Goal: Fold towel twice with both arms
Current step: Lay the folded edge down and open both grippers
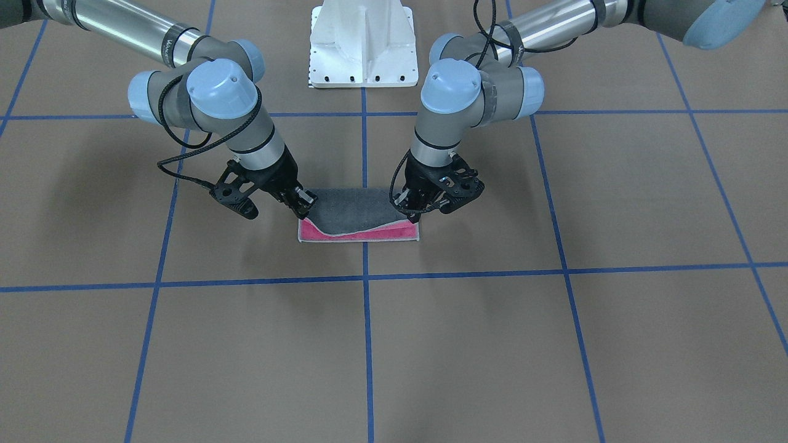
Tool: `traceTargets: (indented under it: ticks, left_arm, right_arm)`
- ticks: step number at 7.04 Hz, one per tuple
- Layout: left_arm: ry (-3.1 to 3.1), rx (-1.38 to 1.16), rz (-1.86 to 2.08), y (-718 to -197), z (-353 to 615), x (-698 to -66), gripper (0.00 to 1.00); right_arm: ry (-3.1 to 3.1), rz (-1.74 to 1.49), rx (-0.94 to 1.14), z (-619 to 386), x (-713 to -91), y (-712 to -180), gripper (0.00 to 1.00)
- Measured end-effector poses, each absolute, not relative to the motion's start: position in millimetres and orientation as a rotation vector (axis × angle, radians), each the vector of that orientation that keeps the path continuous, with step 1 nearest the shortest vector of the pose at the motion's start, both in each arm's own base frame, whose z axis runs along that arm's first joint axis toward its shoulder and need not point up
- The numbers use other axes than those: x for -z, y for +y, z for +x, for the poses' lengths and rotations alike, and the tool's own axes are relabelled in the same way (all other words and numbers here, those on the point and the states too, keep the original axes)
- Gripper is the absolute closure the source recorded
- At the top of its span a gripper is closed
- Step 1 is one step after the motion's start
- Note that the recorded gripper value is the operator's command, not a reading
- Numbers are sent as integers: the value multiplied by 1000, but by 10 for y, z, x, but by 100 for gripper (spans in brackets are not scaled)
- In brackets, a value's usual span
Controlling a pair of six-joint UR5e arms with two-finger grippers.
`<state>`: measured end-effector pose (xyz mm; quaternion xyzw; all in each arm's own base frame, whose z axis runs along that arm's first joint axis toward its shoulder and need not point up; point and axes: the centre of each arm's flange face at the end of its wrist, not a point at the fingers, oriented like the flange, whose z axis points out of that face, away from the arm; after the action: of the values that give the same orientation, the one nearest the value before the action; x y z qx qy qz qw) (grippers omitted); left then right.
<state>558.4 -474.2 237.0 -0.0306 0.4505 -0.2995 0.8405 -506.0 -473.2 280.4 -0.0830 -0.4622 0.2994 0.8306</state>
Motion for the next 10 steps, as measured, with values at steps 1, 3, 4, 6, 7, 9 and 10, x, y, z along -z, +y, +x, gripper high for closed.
traceTargets:
  ticks: [1,3,4,6,7,9,10]
  left_arm:
    - [955,633,-64,-4744,5581,-2370,100]
    - [959,634,-62,-4756,5568,-2374,100]
    - [960,635,-61,-4768,5557,-2373,100]
    - [963,638,-59,-4802,5526,-2371,100]
    - [963,639,-59,-4807,5517,-2376,100]
    - [961,639,-60,-4807,5515,-2392,100]
    - [960,640,-60,-4814,5510,-2400,86]
  right_arm:
    - [-979,-176,-637,-5057,-2809,-4743,100]
    - [-978,-175,-640,-5046,-2817,-4763,100]
    - [-977,-174,-642,-5037,-2823,-4777,100]
    - [-977,-175,-646,-5021,-2827,-4801,100]
    - [-977,-176,-646,-5018,-2824,-4804,100]
    - [-981,-177,-644,-5031,-2790,-4816,100]
    - [-981,-177,-644,-5041,-2781,-4824,73]
